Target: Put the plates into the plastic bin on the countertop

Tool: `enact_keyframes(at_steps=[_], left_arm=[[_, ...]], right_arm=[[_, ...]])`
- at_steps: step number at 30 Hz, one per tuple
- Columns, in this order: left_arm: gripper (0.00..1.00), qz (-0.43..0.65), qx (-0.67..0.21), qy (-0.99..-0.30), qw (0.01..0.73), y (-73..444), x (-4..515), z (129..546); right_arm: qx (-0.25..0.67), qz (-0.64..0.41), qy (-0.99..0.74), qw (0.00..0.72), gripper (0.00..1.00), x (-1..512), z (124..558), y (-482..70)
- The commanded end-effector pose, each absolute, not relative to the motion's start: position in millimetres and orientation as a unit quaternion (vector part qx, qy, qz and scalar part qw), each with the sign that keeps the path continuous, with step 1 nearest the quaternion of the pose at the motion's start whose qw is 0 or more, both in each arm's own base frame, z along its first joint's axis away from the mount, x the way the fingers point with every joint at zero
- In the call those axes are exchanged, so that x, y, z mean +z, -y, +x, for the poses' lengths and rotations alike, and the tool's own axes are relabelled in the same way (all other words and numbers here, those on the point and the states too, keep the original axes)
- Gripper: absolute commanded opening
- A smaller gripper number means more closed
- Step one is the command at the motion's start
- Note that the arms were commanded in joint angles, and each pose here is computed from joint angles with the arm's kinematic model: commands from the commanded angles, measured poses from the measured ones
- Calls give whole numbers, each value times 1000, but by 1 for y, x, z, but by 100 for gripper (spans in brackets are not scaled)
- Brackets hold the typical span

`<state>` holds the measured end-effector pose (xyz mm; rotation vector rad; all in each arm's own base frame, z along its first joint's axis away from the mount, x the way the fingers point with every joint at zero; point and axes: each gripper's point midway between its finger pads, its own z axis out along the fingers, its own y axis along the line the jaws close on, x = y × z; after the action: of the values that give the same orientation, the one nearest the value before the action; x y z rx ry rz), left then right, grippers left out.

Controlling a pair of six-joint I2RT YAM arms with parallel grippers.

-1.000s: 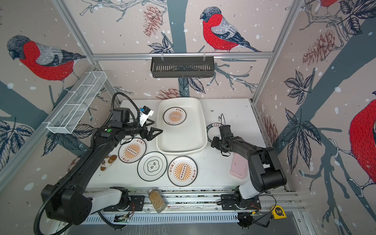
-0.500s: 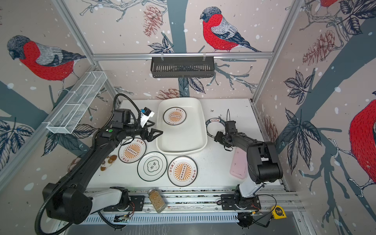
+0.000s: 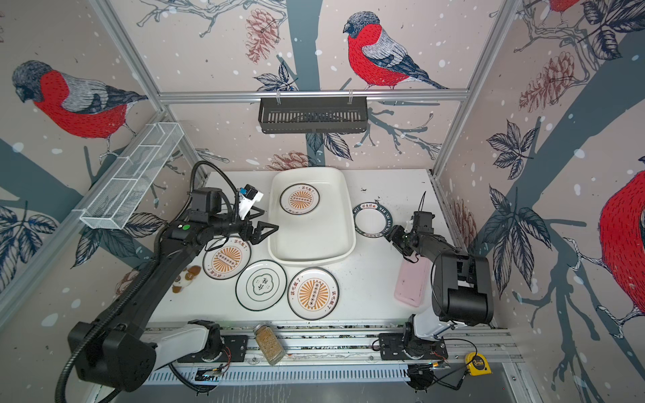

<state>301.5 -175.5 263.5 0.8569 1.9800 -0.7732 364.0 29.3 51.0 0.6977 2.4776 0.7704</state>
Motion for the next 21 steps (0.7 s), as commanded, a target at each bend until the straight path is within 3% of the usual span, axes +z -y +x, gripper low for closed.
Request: enact_keyframes(at_steps=[1,21], left_arm=[[98,346,-308,-782,416,176,268,299],[98,346,-307,-783,416,176,269,299]], right_arm=[[310,250,-886,237,59,61,381,-30],[338,265,-878,212,43,29,424,-13]])
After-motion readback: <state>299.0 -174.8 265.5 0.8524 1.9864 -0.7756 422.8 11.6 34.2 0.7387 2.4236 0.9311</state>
